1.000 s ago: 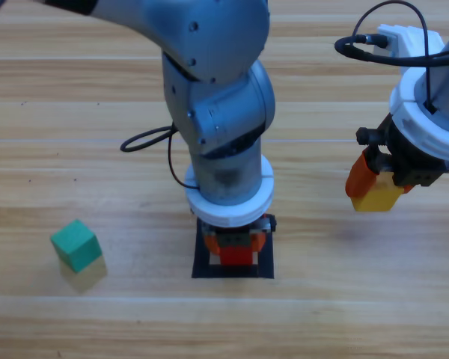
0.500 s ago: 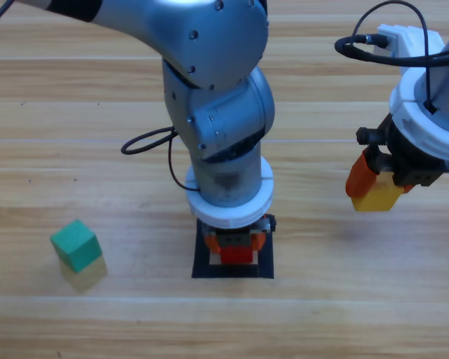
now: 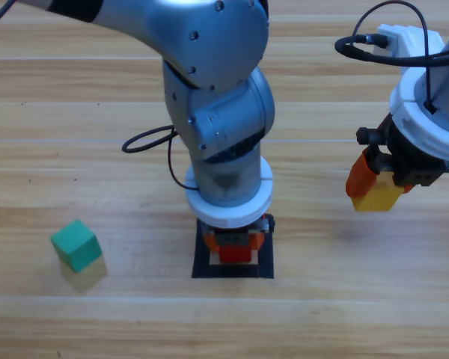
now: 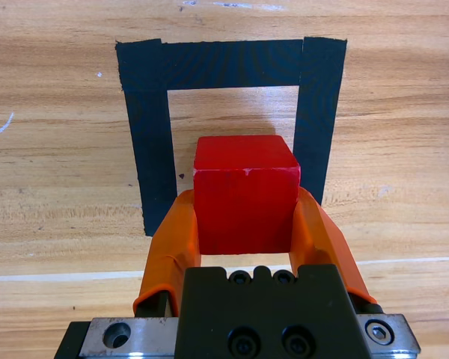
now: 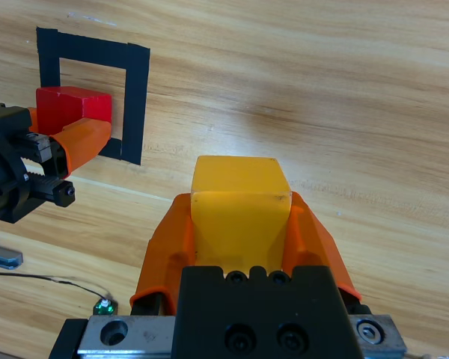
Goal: Stack the blocks in the rectangular block: red at the bottom, yellow in the middle, green on top
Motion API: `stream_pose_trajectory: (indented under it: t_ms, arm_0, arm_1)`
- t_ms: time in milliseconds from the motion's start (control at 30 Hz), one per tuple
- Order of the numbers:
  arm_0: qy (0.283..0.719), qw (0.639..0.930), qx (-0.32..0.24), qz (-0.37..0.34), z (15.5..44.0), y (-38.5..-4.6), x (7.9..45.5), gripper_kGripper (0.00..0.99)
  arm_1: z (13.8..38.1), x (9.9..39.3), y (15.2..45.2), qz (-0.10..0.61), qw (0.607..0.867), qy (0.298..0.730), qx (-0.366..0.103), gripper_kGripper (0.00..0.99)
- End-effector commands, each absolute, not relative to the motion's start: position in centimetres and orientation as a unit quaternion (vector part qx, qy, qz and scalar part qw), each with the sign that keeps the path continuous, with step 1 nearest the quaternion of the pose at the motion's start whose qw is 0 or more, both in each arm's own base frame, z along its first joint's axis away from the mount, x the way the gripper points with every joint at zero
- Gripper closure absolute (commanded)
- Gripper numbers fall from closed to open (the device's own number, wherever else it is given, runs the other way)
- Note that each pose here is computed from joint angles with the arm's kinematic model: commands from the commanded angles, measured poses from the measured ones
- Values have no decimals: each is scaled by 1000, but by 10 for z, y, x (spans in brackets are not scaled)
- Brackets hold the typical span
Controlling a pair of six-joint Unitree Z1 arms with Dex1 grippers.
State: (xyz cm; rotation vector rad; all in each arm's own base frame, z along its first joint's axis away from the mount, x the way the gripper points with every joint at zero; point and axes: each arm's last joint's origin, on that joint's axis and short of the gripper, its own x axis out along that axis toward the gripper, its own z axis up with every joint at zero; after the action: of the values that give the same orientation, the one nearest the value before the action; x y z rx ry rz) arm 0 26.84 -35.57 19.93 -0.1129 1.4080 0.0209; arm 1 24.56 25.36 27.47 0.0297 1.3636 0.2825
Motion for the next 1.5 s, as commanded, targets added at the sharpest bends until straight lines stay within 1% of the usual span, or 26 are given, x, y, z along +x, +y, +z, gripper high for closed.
stream_pose_trajectory:
  t_ms: [33,267,300,367,433,467,500,567,600,667,867,967,1000,1067,1167,1200,1300,1400,1500]
  arm_0:
    - [657,753,-19,20,168,-364,263,988]
    - [657,753,-19,22,165,-365,265,984]
    - [657,753,-20,22,165,-366,265,972]
    - [657,753,-20,22,165,-366,265,901]
    - [654,756,-24,20,168,-368,266,737]
    - [653,757,-26,18,169,-369,267,613]
    - [652,758,-29,17,171,-370,267,455]
    - [651,758,-32,18,171,-371,268,174]
    - [651,758,-34,19,172,-370,268,97]
    - [650,759,-36,19,174,-370,267,33]
    - [647,761,-42,21,179,-368,266,14]
    - [640,767,-51,14,192,-366,265,16]
    - [635,770,-55,9,200,-365,264,16]
    - [618,784,-65,-2,225,-358,261,16]
    - [590,803,-83,-25,270,-342,253,16]
    - [577,811,-95,-30,290,-333,250,16]
    - [548,829,-109,-31,328,-308,242,16]
    - [522,845,-113,-29,354,-280,229,17]
    - [506,856,-96,-30,367,-247,219,30]
  arm_1:
    - [263,240,257,121,760,638,-7,975]
    - [263,240,256,120,760,638,-8,975]
    - [263,240,256,120,760,638,-8,975]
    - [264,240,256,121,761,638,-7,975]
    - [264,240,256,121,761,638,-7,975]
    - [264,240,256,120,760,638,-7,975]
    - [264,240,256,121,761,638,-7,975]
    - [264,240,256,120,761,637,-7,975]
    - [265,240,256,120,762,636,-7,975]
    - [265,241,256,119,763,635,-8,975]
    - [266,241,257,119,764,634,-6,975]
    - [268,239,257,121,765,633,-3,975]
    - [270,238,259,123,766,631,-4,975]
    - [269,235,263,123,768,628,-9,975]
    - [268,234,269,120,766,632,-13,975]
    - [269,233,273,116,764,634,-15,975]
    - [278,227,287,110,765,634,-27,975]
    - [288,217,302,120,767,630,-27,975]
    - [282,219,327,106,755,646,-31,976]
